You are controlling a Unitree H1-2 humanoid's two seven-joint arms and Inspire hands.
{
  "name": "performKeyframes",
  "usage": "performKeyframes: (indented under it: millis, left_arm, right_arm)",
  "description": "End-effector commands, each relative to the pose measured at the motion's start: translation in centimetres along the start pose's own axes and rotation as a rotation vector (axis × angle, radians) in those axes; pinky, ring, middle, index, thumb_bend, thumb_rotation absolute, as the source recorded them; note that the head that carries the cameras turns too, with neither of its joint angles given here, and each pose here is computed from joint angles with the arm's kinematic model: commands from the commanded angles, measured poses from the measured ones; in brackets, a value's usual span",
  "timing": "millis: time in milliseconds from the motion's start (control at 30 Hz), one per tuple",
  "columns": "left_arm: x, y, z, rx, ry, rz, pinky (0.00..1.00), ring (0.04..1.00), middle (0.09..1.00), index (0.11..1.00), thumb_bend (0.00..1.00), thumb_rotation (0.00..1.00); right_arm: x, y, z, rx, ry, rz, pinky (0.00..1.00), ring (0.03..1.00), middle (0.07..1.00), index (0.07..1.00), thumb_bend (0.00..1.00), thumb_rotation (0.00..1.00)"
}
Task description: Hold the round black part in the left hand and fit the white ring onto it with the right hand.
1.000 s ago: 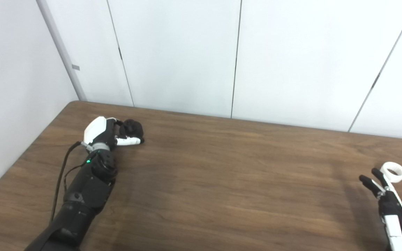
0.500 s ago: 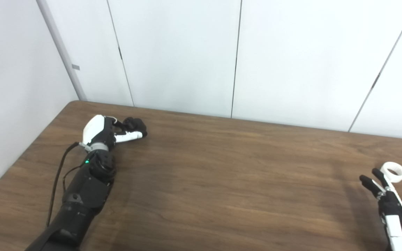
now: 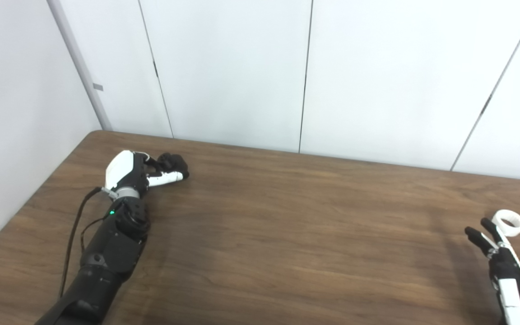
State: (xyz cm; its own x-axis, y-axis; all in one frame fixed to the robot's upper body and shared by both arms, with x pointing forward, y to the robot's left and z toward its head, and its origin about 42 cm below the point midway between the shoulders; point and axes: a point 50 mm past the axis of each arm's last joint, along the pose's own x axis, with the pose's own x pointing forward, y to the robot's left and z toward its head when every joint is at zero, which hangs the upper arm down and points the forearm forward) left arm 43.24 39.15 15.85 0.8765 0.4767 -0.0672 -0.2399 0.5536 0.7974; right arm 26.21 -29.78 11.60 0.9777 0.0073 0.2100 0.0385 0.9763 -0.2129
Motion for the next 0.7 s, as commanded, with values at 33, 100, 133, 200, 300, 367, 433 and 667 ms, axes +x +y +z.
performKeyframes:
  millis: [33, 100, 133, 200, 300, 367, 433, 667]
  left_arm:
    - [0.5, 2.8, 1.7, 0.003, -0.106, 0.096, 1.0, 0.9, 0.766, 0.484, 0.52, 0.05]
    - [0.0, 2.9, 1.9, 0.004, -0.141, 0.098, 1.0, 0.9, 0.765, 0.484, 0.52, 0.05]
    - [-0.4, 2.9, 2.2, 0.014, -0.164, 0.097, 1.0, 0.902, 0.766, 0.484, 0.52, 0.05]
    - [-1.5, 2.8, 2.9, 0.026, -0.203, 0.093, 1.0, 0.902, 0.767, 0.485, 0.52, 0.05]
    - [-3.6, 2.5, 4.2, 0.015, -0.274, 0.07, 1.0, 0.91, 0.767, 0.485, 0.52, 0.04]
    - [-5.0, 2.2, 4.9, 0.025, -0.316, 0.05, 1.0, 0.909, 0.767, 0.485, 0.52, 0.05]
    - [-6.5, 1.9, 5.7, 0.047, -0.356, 0.028, 1.0, 0.902, 0.769, 0.485, 0.52, 0.05]
    - [-11.2, 0.5, 7.6, 0.109, -0.528, -0.033, 1.0, 0.87, 0.761, 0.484, 0.52, 0.05]
  right_arm:
    - [-3.1, 1.9, -3.0, 0.051, 0.133, -0.001, 1.0, 0.898, 0.861, 0.936, 0.64, 1.0]
    - [-3.0, 2.0, -2.9, 0.056, 0.131, -0.003, 1.0, 0.9, 0.86, 0.934, 0.64, 1.0]
    - [-2.9, 2.1, -3.0, 0.056, 0.127, -0.005, 1.0, 0.9, 0.857, 0.933, 0.64, 1.0]
    - [-2.9, 2.2, -2.9, 0.044, 0.126, -0.007, 1.0, 0.893, 0.853, 0.93, 0.64, 1.0]
    - [-2.7, 2.6, -2.8, 0.054, 0.128, -0.01, 1.0, 0.891, 0.855, 0.931, 0.64, 1.0]
    - [-2.6, 2.8, -2.7, 0.052, 0.128, -0.009, 1.0, 0.894, 0.857, 0.933, 0.63, 1.0]
    - [-2.7, 2.9, -2.5, 0.048, 0.13, -0.009, 1.0, 0.895, 0.859, 0.936, 0.64, 1.0]
    - [-2.5, 3.6, -1.9, 0.034, 0.127, -0.015, 1.0, 0.886, 0.858, 0.937, 0.65, 1.0]
